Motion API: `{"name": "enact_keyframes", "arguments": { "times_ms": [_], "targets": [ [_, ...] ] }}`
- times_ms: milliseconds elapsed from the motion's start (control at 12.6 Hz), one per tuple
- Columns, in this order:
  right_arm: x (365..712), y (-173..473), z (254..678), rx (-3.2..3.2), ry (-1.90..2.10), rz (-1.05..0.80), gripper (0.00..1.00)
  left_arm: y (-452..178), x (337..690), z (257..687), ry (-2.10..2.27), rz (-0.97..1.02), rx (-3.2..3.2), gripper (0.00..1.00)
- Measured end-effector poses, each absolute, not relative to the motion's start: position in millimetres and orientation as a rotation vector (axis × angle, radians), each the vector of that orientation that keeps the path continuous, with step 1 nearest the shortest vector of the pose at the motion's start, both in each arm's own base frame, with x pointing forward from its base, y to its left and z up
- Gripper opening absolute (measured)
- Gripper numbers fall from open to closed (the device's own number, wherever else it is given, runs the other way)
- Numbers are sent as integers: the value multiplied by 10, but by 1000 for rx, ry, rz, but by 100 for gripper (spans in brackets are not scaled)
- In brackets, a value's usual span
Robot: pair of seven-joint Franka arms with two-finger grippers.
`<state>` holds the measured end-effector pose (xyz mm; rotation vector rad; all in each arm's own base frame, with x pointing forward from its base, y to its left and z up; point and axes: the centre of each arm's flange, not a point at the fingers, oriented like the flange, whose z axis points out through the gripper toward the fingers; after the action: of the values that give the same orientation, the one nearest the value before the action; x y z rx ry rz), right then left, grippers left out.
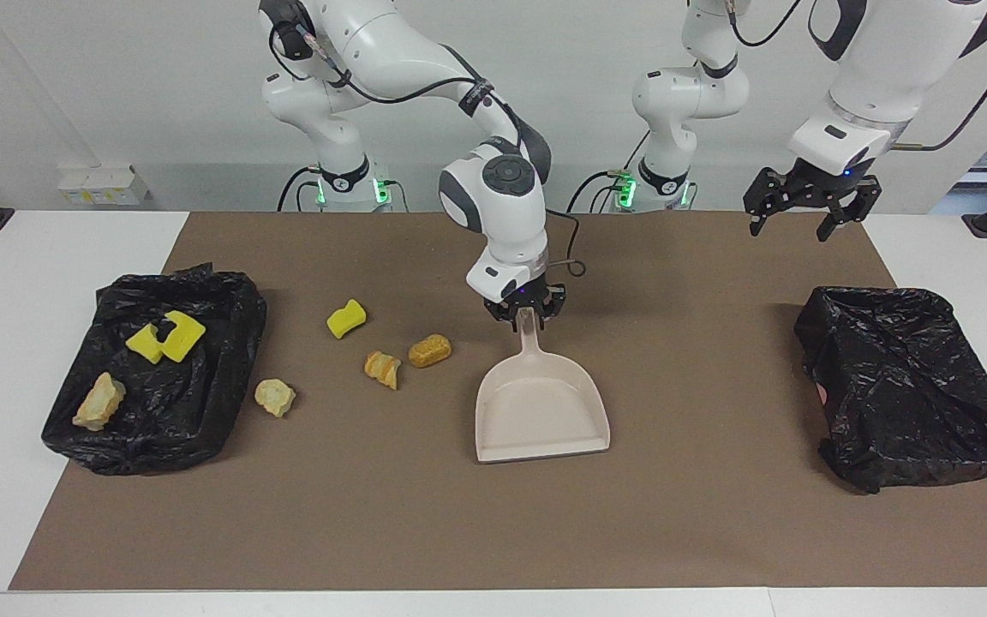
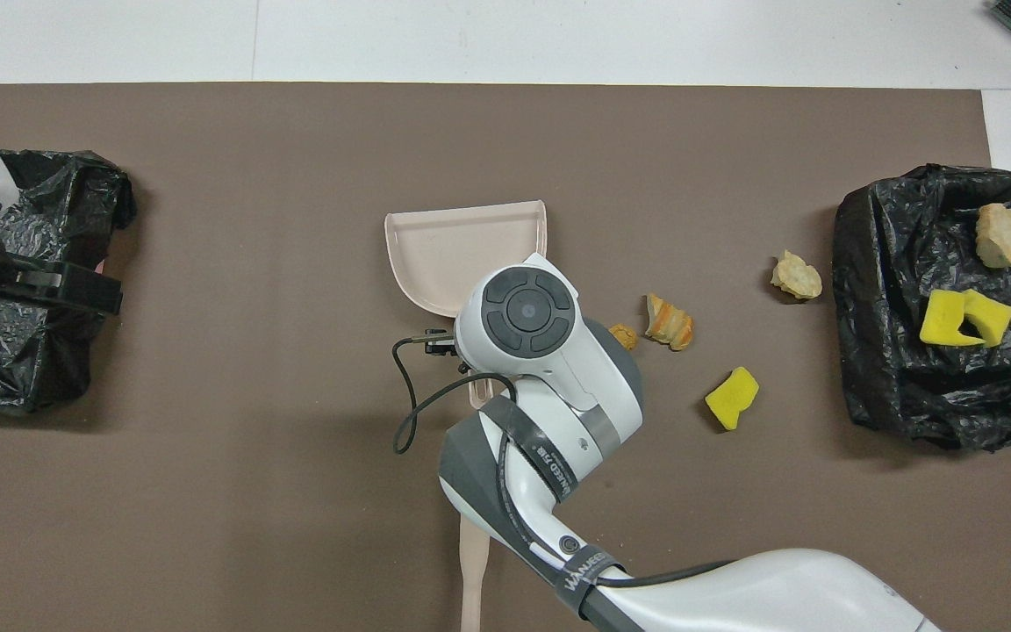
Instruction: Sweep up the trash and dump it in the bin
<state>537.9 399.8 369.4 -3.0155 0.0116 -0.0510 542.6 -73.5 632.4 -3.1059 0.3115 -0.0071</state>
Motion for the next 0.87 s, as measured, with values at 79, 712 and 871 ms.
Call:
{"name": "enact_keyframes", "arguments": {
  "times_ms": [79,712,871],
  "targets": [
    [5382,3996,3698,-3016,12,-52,78,-724,5426,6327,308,-8,-3108,100],
    [5314,3887,4025,-3058,13,-11,100,-686,5209,6504,368,39,-3104,100],
    [5166,3992,4103,-3073,39,17,100,-621,5218,6509,366,34,-3115,100]
  ]
}}
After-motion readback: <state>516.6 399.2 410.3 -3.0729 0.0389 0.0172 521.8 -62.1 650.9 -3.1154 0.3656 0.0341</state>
